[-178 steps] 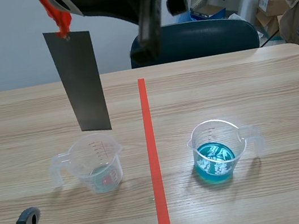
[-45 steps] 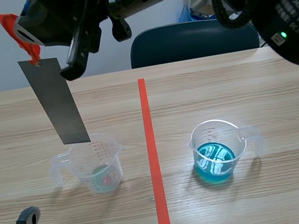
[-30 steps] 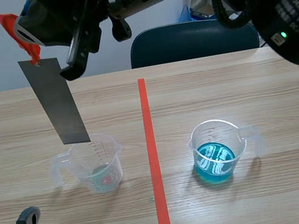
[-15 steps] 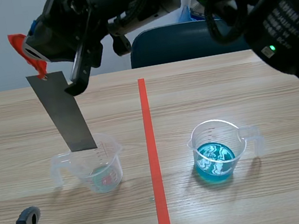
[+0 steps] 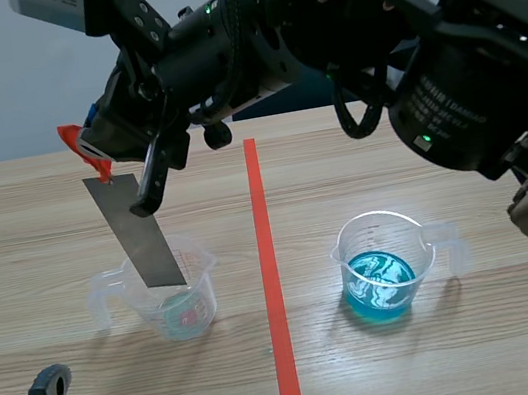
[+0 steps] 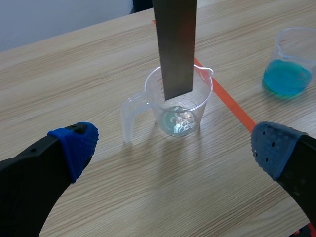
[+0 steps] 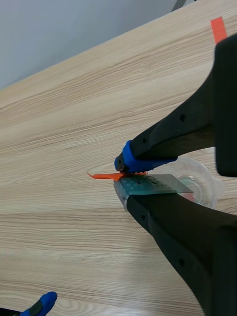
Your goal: Do the redox reaction experiment
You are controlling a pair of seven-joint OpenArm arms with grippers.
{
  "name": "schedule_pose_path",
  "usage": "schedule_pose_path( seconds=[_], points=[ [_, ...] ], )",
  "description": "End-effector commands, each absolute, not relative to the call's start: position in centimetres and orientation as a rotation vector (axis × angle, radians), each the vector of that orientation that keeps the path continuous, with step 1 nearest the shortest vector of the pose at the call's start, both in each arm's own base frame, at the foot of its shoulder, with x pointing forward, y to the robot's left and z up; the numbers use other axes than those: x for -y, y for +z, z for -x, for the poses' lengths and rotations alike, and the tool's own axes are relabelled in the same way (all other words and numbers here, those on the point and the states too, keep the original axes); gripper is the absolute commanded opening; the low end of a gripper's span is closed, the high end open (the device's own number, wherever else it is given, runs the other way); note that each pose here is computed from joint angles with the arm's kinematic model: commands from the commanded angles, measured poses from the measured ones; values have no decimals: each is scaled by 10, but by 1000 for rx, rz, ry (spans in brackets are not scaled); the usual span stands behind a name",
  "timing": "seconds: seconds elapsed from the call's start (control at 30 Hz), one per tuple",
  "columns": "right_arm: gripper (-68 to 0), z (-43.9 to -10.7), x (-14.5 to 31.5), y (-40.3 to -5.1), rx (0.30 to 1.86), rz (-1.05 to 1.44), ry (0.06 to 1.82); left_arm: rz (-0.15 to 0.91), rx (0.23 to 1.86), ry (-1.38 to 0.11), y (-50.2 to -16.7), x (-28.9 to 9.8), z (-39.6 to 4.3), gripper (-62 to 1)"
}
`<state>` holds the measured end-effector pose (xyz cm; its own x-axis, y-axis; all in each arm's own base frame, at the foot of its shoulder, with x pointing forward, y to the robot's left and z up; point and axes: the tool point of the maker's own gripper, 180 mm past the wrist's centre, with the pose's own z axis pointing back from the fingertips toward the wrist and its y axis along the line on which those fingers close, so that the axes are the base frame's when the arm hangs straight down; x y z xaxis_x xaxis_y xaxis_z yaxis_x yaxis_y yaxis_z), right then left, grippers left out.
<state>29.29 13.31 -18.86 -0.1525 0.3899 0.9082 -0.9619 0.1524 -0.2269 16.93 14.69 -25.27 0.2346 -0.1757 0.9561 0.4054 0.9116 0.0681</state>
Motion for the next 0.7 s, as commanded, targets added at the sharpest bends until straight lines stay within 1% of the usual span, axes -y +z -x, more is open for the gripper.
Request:
schedule_pose_path(
  seconds=[0.0, 0.4, 0.67],
  points=[
    [-667, -297, -138, -177, 1182, -699, 1354, 226, 1300, -398, -246, -143, -171, 14],
    [-667, -320, -139, -216, 1162, -646, 1327, 226, 1300, -398, -246, -143, -171, 14],
    [-667, -320, -142, -229, 1156, -621, 1357, 226, 1300, -398, -246, -143, -171, 14]
  ],
)
